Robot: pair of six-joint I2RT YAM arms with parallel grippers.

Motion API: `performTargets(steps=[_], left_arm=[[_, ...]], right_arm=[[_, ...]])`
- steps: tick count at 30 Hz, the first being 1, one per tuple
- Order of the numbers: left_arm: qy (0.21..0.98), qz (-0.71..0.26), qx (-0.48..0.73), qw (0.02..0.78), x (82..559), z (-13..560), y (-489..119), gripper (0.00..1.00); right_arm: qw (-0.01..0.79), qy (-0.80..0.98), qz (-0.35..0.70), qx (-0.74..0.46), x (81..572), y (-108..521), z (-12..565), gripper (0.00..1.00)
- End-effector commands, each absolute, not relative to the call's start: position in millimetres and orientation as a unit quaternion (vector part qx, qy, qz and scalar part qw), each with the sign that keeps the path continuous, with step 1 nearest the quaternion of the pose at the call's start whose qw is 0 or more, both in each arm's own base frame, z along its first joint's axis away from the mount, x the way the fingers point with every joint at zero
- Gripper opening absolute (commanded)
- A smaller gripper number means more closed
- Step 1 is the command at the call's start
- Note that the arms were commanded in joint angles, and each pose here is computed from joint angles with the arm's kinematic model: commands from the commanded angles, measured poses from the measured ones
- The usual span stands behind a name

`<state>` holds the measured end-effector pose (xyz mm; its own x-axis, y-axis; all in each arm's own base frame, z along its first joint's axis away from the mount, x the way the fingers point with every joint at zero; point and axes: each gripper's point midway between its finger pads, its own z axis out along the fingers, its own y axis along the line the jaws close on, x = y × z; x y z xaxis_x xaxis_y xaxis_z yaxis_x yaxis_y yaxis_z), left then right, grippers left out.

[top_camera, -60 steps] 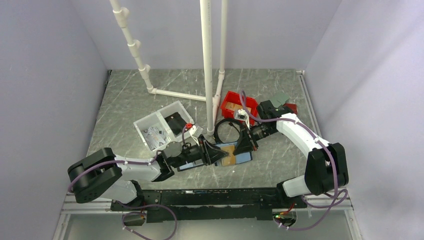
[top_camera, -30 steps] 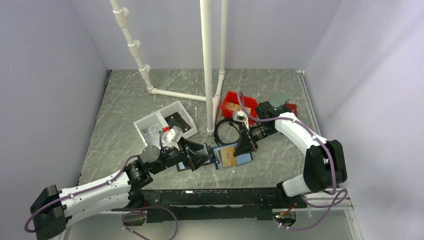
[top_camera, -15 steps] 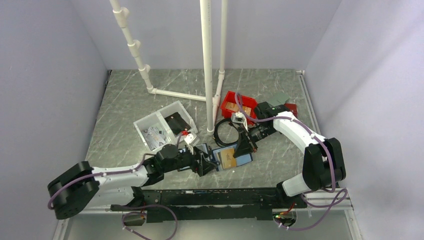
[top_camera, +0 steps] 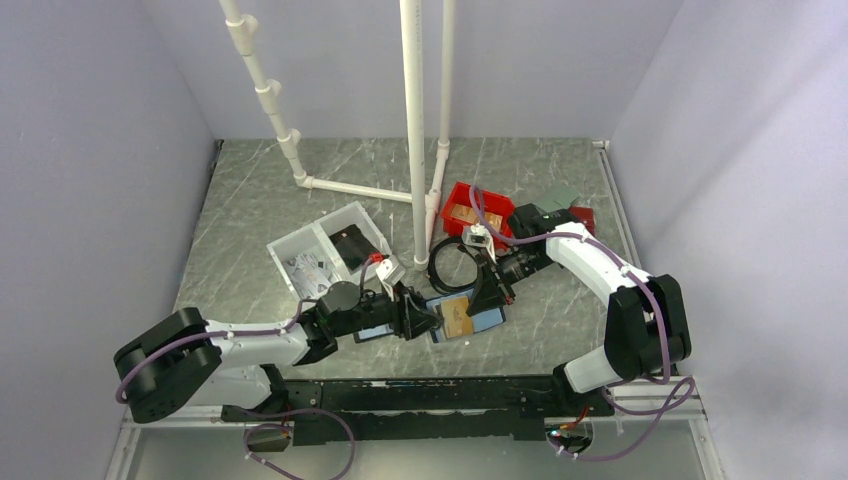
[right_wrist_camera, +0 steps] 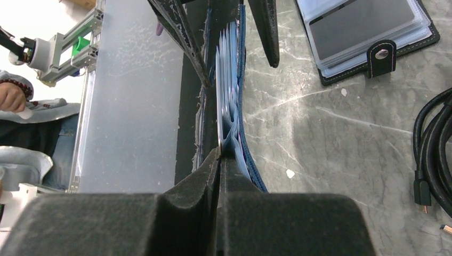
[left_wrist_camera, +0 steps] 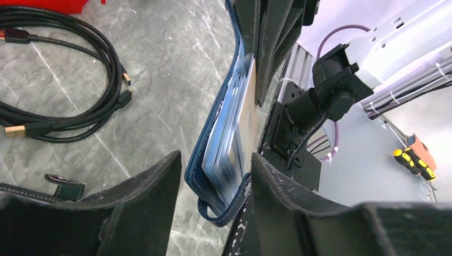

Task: Take the credit cards out of the card holder
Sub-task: Remove the credit card from the card holder.

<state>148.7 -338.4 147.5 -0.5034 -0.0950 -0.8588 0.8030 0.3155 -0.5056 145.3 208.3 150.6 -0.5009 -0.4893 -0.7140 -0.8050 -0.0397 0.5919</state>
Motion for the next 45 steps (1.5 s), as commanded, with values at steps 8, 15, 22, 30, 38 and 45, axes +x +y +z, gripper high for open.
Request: performTargets(steps=[8,15,22,30,38,45], left_arm=[[0.629,-0.579,0.272,0.442,141,189,-343,0.15],[0.617,-0.598,0.270,0.435,136,189,-332,0.00],[0.618,-0.601,0.255,0.438,139,194,-314,0.00],[0.615,-0.614,0.249,0.428,139,195,-304,0.00],[0.613,-0.621,0.259,0.414,136,195,-304,0.00],[0.635,-0.611,0.240,0.406,141,186,-300,0.00]], right_arm=[[0.170,0.654,0.553,-0.488,151,215,166,0.00],[0.169,0.654,0.551,-0.489,151,215,166,0.00],[0.168,0.653,0.552,-0.491,150,214,166,0.00],[0.166,0.654,0.552,-0.491,151,214,166,0.00],[0.166,0.654,0.551,-0.491,151,214,166,0.00],[0.179,0.669,0.539,-0.480,159,209,164,0.00]])
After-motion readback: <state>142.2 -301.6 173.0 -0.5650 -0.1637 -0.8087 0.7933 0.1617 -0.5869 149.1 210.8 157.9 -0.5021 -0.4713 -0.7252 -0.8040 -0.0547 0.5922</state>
